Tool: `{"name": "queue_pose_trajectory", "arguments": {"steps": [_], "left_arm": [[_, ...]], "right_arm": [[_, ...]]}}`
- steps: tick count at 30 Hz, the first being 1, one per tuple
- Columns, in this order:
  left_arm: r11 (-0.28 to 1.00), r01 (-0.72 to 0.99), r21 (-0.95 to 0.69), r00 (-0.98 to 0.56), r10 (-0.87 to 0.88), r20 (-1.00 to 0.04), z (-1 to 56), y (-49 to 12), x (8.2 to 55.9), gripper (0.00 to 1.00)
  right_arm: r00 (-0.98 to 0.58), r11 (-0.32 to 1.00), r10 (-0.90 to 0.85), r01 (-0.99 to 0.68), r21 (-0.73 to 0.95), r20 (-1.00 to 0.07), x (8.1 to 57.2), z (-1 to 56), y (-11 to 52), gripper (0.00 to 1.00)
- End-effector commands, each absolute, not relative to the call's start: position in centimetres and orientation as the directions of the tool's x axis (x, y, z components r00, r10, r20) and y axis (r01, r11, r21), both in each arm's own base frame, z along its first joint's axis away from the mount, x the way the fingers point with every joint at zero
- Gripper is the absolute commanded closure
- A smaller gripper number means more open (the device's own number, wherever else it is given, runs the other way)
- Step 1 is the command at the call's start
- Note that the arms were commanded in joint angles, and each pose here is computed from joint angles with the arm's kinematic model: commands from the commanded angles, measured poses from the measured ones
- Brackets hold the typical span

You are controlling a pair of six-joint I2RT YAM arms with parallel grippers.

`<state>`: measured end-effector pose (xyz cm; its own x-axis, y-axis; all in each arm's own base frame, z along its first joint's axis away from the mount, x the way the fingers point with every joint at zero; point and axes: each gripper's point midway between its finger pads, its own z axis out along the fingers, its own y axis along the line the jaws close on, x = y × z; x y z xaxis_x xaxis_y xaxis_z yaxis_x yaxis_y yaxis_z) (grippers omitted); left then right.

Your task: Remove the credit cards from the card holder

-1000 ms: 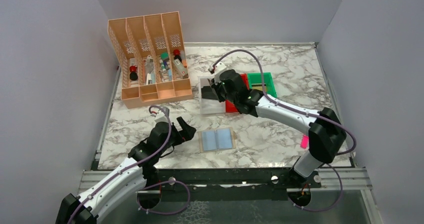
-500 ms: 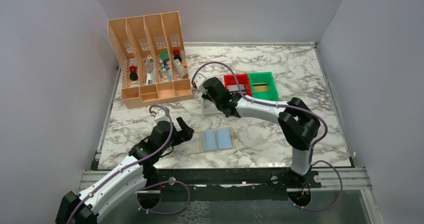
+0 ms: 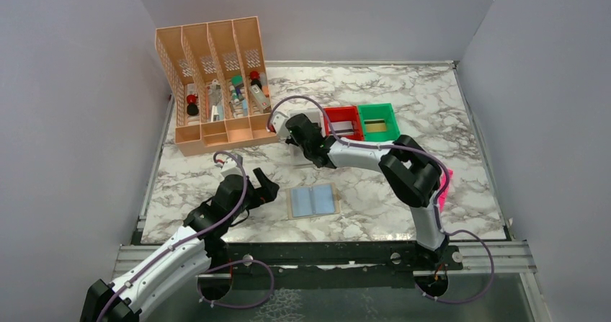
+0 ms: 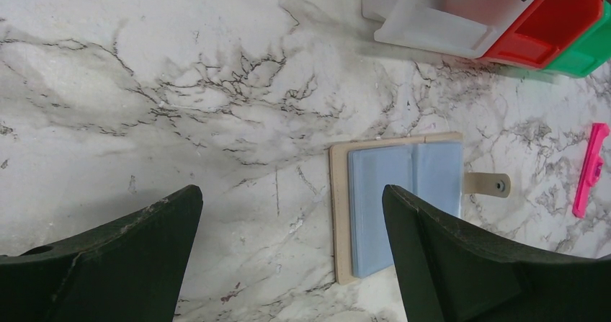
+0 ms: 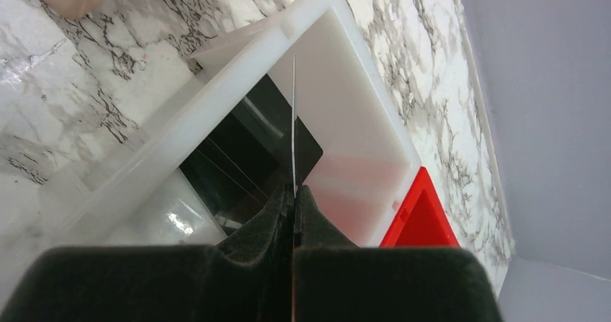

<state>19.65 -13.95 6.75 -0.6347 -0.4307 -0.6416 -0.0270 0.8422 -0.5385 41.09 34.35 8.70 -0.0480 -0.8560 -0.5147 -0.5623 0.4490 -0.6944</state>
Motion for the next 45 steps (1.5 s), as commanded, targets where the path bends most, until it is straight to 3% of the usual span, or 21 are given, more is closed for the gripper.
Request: {"name": "queue_pose_trajectory", "arguments": {"steps": [1, 16, 27, 34, 41, 45], "left_arm": [[0.847, -0.023, -0.531, -0.609, -0.433, -0.664, 7.3, -13.7, 20.2, 0.01], [0.846, -0.018, -0.532, -0.624, -0.426, -0.655, 6.9, -13.9, 20.0, 0.01], [0.837, -0.01, -0.547, -0.633, -0.429, -0.644, 7.0, -14.3, 19.9, 0.01], [0.825, -0.005, -0.566, -0.643, -0.436, -0.63, 7.1, -14.7, 19.7, 0.01], [0.8, 0.009, -0.599, -0.652, -0.45, -0.611, 7.6, -15.4, 19.5, 0.01], [0.796, 0.002, -0.606, -0.653, -0.458, -0.604, 7.6, -15.4, 19.4, 0.01]], "right_arm": [[-0.019, 0.457, -0.849, -0.526, -0.717, -0.527, 42.4, 9.3, 35.4, 0.95], [-0.042, 0.448, -0.863, -0.527, -0.723, -0.504, 42.6, 7.0, 34.5, 0.83], [-0.054, 0.561, -0.759, -0.56, -0.609, -0.649, 41.7, 10.5, 35.2, 0.61], [-0.12, 0.676, -0.66, -0.525, -0.517, -0.741, 41.5, 13.9, 34.8, 0.59], [-0.308, 0.824, -0.344, -0.552, -0.128, -0.887, 35.6, 17.2, 33.7, 0.51], [-0.508, 0.815, -0.167, -0.553, 0.172, -0.845, 30.0, 15.4, 33.1, 0.5]]}}
